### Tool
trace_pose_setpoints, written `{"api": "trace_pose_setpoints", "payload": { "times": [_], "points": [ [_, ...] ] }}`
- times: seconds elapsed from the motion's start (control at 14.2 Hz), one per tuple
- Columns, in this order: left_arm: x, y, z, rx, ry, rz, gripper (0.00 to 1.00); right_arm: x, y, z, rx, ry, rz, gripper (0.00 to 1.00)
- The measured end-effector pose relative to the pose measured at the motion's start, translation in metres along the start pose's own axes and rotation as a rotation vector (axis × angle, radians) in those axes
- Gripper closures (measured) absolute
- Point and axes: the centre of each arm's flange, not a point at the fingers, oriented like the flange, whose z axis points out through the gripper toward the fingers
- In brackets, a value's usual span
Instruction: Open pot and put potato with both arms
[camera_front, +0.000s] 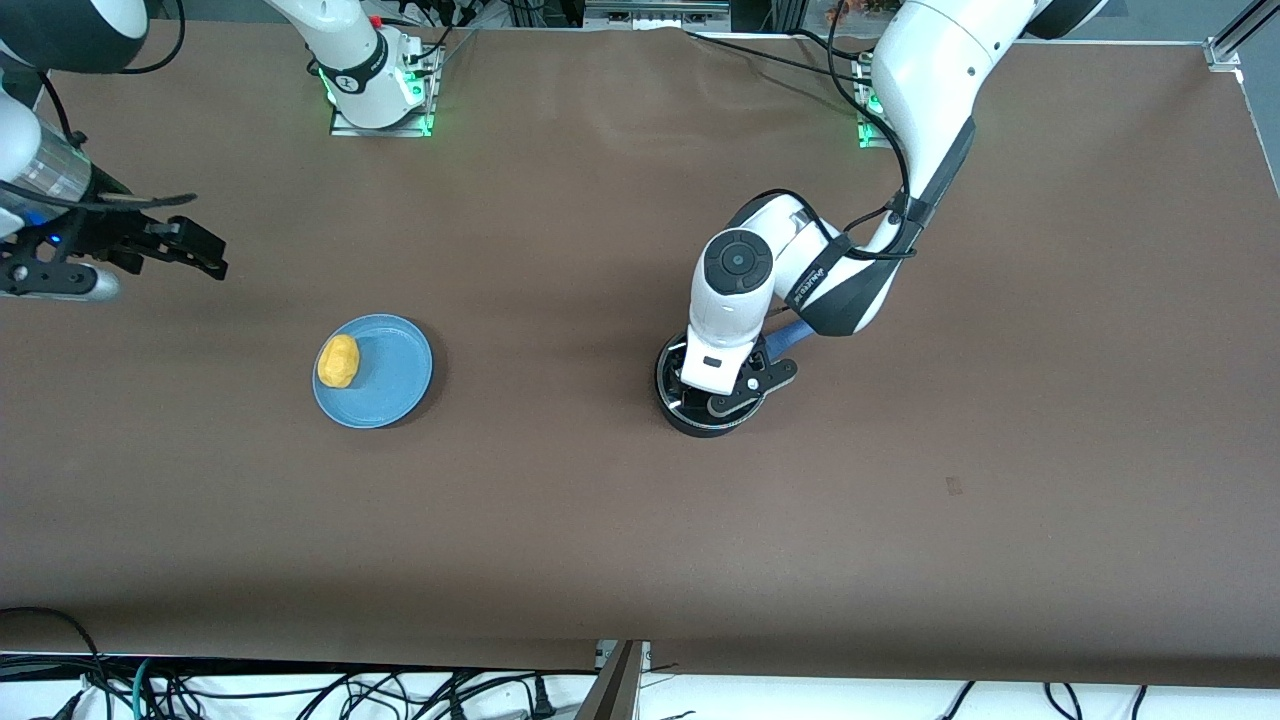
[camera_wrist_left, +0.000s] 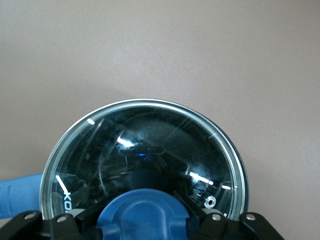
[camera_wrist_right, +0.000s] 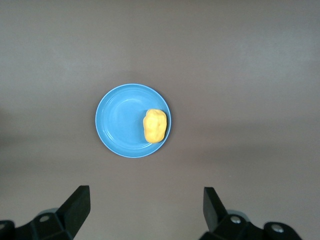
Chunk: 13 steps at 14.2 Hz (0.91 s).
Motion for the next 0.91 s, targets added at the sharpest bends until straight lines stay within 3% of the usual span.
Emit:
{"api": "trace_pose_setpoints", "payload": {
  "times": [0.42,0.91],
  "points": [
    [0.003,0.0,-0.002,-0.004,0.003,-0.004,0.51,0.029,-0.009,0.076,-0.018,-0.117,-0.01,0.0],
    [0.016,-0.002,-0.016,-0.001,0.013,0.032,0.52,0.081,-0.022,0.238,-0.02,-0.144,-0.02,0.0]
  ]
}}
